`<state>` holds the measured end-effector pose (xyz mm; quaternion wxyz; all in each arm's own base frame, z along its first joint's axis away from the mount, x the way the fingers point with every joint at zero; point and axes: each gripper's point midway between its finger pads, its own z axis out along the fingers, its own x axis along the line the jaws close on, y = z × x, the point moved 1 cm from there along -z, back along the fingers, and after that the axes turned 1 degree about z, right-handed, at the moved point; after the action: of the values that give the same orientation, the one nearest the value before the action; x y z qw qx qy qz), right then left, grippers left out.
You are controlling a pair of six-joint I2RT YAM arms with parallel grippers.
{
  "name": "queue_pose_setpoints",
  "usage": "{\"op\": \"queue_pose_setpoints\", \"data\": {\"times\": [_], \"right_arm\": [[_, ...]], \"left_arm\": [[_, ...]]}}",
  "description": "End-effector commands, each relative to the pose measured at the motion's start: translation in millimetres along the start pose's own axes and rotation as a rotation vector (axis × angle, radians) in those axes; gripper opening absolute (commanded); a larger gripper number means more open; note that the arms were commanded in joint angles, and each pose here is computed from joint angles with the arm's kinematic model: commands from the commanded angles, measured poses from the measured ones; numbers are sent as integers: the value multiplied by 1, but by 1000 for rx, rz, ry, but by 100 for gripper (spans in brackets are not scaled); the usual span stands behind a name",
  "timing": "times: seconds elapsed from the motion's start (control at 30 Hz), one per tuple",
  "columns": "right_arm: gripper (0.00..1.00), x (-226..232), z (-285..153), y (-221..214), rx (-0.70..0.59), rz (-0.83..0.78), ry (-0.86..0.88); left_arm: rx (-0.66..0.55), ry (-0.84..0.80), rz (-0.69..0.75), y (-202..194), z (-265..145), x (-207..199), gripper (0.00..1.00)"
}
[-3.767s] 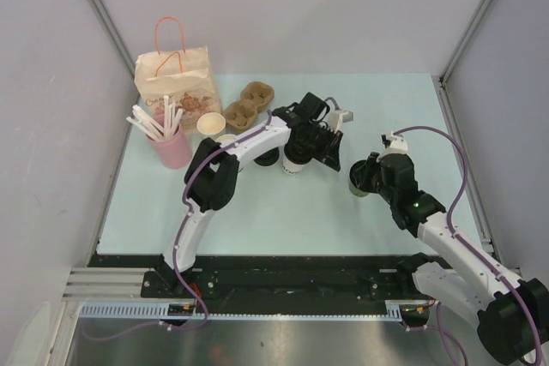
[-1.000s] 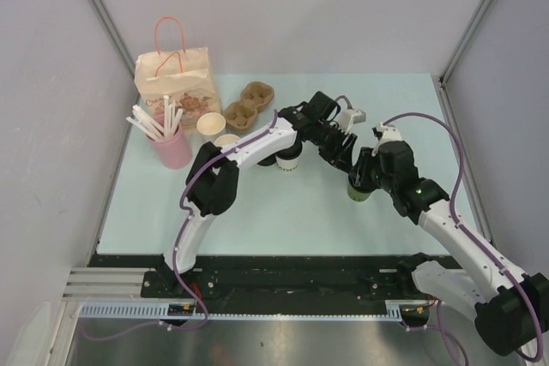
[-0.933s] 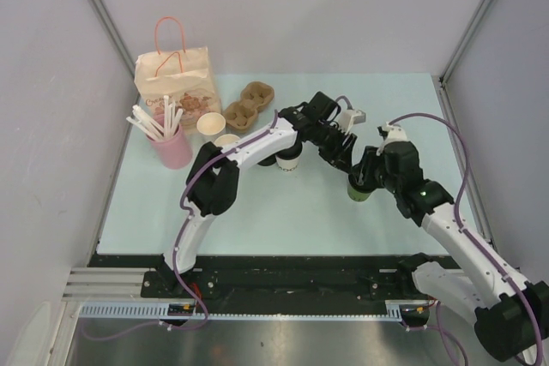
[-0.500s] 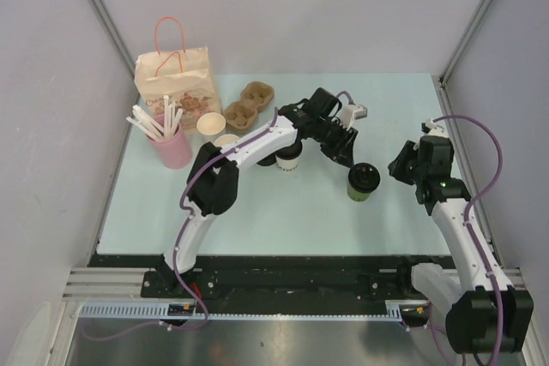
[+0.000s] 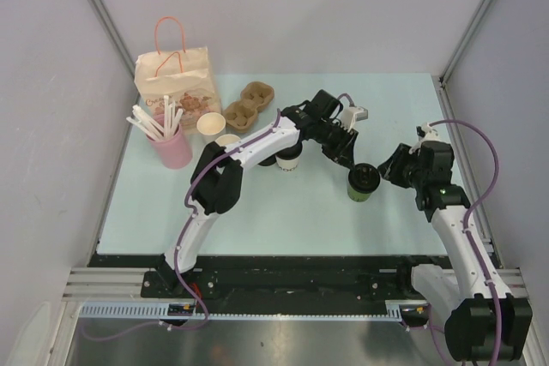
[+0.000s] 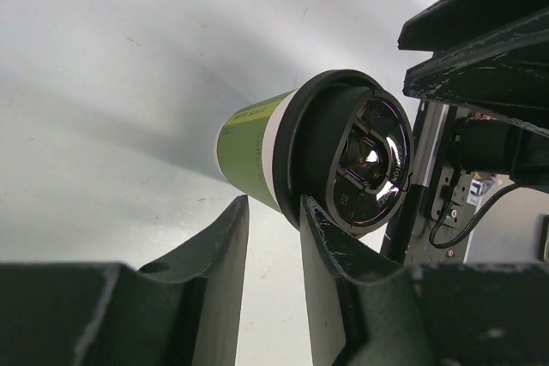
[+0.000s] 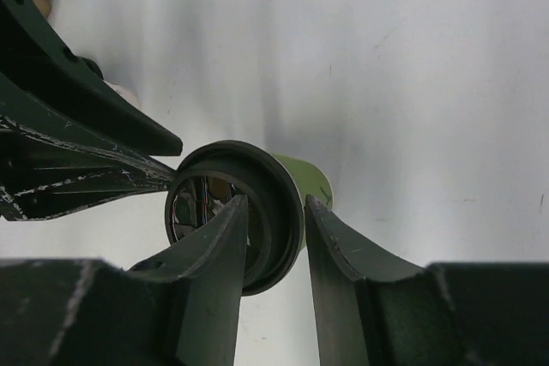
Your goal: Pack the takeout coffee
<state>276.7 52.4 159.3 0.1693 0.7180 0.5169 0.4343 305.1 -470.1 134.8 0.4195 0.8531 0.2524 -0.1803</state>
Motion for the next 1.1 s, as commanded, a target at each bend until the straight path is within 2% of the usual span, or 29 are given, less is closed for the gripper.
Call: {"op": "queue_pose_setpoints", "data": {"times": [0.0, 0.23, 0.37, 0.47, 0.7, 1.07], "right_arm": [[37, 7, 1, -1, -15, -44, 36], [33, 10, 10, -19, 29, -80, 18], [23, 3, 13, -25, 46, -77, -12], [20, -5, 16, -35, 66, -61, -40], [13, -18, 19, -54, 105, -28, -79], [4, -28, 18, -78, 145, 4, -95]], "left_arm": [[-14, -30, 10, 8, -1, -10, 35], [-3, -34, 1, 3, -1, -10, 35], [9, -30, -12, -2, 2, -8, 34], [33, -29, -32, -13, 8, -4, 30], [83, -16, -79, -35, 21, 8, 11], [177, 29, -135, -81, 32, 28, 4]]}}
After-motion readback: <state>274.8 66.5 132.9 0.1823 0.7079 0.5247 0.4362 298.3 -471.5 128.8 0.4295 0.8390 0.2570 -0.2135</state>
